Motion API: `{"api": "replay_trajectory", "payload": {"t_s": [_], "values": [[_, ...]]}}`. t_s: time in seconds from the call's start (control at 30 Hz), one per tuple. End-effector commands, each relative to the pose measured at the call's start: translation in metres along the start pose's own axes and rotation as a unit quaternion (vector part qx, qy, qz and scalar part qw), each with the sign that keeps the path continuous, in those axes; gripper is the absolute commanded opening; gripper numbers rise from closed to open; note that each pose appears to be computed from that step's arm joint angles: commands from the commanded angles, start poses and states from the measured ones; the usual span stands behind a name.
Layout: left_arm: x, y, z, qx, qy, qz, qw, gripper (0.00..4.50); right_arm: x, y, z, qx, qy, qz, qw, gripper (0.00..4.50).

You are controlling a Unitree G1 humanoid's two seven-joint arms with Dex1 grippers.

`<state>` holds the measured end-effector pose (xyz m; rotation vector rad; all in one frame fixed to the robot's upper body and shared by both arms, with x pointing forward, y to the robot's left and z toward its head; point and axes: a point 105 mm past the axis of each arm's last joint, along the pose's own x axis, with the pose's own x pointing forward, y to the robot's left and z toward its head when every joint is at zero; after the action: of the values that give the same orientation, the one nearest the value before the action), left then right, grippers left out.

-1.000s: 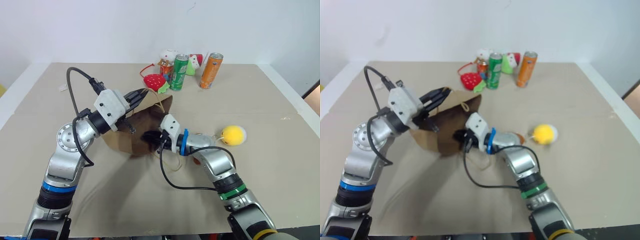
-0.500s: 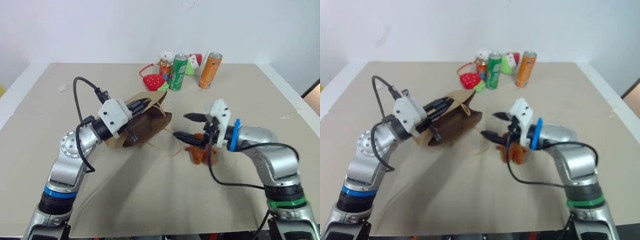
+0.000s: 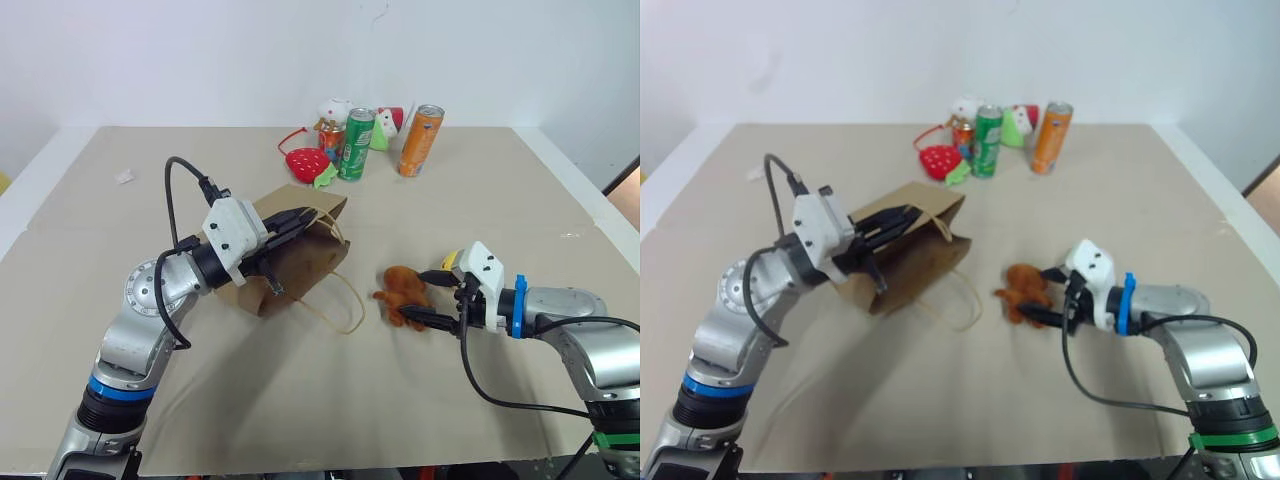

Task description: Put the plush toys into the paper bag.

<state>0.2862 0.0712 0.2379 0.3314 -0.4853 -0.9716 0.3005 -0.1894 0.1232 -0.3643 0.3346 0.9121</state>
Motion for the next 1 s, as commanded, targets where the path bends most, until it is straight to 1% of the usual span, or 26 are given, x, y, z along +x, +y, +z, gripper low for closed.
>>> {"api": "replay_trajectory", "payload": {"t_s": [0.03,0.07,0.1,0.13,0.2,0.27,0.37,0.47,0.53,0.63,0.73,0.83,0.93,1.0], "values": [[-0.002,0.003,0.012,-0.018,-0.019,0.010,1.000,0.00,0.004,-0.002,0.000,-0.024,0.001,-0.003,1.000,3.35],[-0.002,0.005,0.011,-0.027,-0.018,0.015,0.999,0.00,0.005,-0.002,-0.001,-0.030,0.003,-0.001,1.000,2.90],[-0.002,0.006,0.011,-0.036,-0.016,0.019,0.999,0.00,0.006,-0.001,-0.002,-0.033,0.004,0.002,0.999,2.74],[-0.002,0.007,0.011,-0.042,-0.016,0.023,0.999,0.00,0.007,-0.001,-0.002,-0.035,0.003,0.003,0.999,2.40],[-0.002,0.009,0.011,-0.053,-0.014,0.031,0.998,0.00,0.007,-0.003,-0.001,-0.044,0.000,-0.001,0.999,1.33],[-0.003,0.010,0.011,-0.063,-0.015,0.036,0.997,0.00,0.005,-0.008,0.004,-0.051,-0.008,-0.015,0.999,0.75],[-0.003,0.013,0.013,-0.069,-0.018,0.053,0.996,0.00,-0.003,-0.015,0.031,-0.032,-0.055,-0.012,0.998,0.75],[-0.003,0.014,0.014,-0.068,-0.017,0.061,0.996,0.00,-0.010,-0.011,0.059,-0.008,-0.102,0.016,0.995,0.75],[-0.003,0.015,0.012,-0.066,-0.014,0.066,0.996,0.00,-0.011,0.004,0.085,0.006,-0.135,0.065,0.989,0.75],[-0.002,0.014,0.012,-0.064,-0.012,0.069,0.995,0.00,-0.008,0.024,0.108,0.013,-0.159,0.119,0.980,0.75],[0.001,0.014,0.013,-0.057,-0.015,0.068,0.996,0.00,0.008,0.046,0.124,0.014,-0.173,0.165,0.971,0.75],[0.004,0.012,0.017,-0.053,-0.023,0.065,0.996,0.00,0.027,0.067,0.131,0.000,-0.169,0.199,0.965,0.75],[0.009,0.009,0.021,-0.051,-0.033,0.061,0.996,0.00,0.050,0.072,0.138,-0.006,-0.169,0.197,0.966,0.75],[0.011,0.008,0.024,-0.052,-0.037,0.060,0.996,0.00,0.063,0.074,0.136,-0.022,-0.156,0.195,0.968,0.75]]}}
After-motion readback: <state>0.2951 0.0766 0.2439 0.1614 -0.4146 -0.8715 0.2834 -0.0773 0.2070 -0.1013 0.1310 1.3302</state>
